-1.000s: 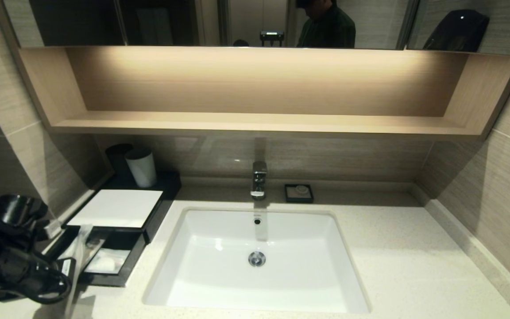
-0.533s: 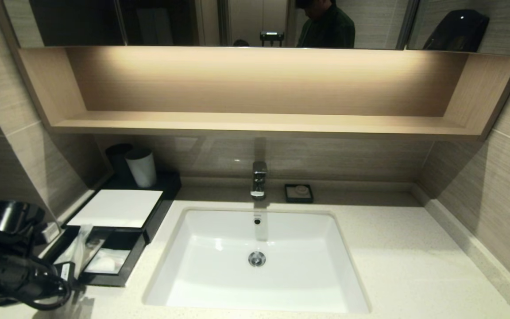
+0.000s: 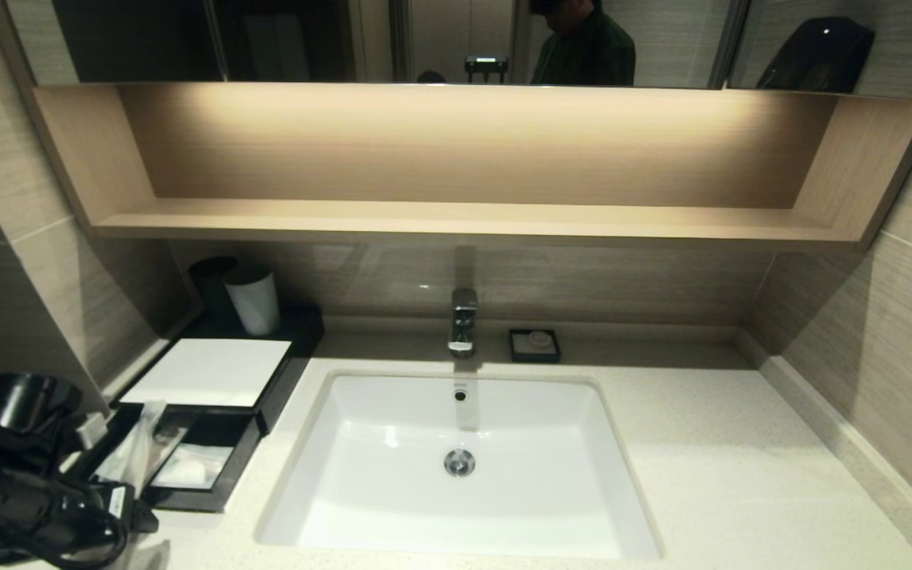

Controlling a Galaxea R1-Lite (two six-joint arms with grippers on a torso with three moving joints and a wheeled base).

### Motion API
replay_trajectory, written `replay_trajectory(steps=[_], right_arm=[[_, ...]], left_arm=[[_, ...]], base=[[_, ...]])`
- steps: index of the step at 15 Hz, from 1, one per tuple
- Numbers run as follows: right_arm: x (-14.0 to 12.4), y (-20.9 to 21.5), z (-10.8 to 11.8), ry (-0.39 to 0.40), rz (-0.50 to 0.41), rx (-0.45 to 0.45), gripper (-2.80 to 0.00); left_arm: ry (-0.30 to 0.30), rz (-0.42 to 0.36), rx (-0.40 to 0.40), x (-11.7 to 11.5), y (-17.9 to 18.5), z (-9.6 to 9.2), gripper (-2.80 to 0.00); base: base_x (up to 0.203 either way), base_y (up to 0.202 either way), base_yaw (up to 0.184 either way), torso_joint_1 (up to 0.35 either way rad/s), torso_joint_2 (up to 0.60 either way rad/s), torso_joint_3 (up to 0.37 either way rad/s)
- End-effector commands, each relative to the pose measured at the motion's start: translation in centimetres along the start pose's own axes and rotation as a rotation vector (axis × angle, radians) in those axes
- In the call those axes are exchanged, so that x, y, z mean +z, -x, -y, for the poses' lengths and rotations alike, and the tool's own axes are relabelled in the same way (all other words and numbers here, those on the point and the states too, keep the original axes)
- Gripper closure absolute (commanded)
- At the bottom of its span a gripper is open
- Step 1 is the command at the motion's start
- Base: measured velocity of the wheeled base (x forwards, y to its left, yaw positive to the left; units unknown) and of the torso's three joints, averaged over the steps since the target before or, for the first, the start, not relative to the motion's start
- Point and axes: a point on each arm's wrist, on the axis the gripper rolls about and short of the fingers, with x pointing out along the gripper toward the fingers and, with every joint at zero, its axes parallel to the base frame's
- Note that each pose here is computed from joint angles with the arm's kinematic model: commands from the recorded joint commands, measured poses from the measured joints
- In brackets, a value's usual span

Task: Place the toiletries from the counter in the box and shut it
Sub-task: Place the bathroom toiletry into the drawer

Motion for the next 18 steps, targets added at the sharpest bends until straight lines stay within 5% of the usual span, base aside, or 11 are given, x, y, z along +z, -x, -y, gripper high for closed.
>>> replay_trajectory(steps=[1,18], right_arm=[[0.0,0.0,0.0,0.0,0.0,0.001,0.0],[0.0,0.0,0.0,0.0,0.0,0.0,0.0]], left_arm=[[0.001,-0.013,-0.01,0.4,-0.6,0.0,-2.8],[0.009,-0.029,-0.037,2.2,-2.3,0.0,-2.8]], base=[[0.0,0.0,0.0,0.0,0.0,0.0],[0.0,0.0,0.0,0.0,0.0,0.0]])
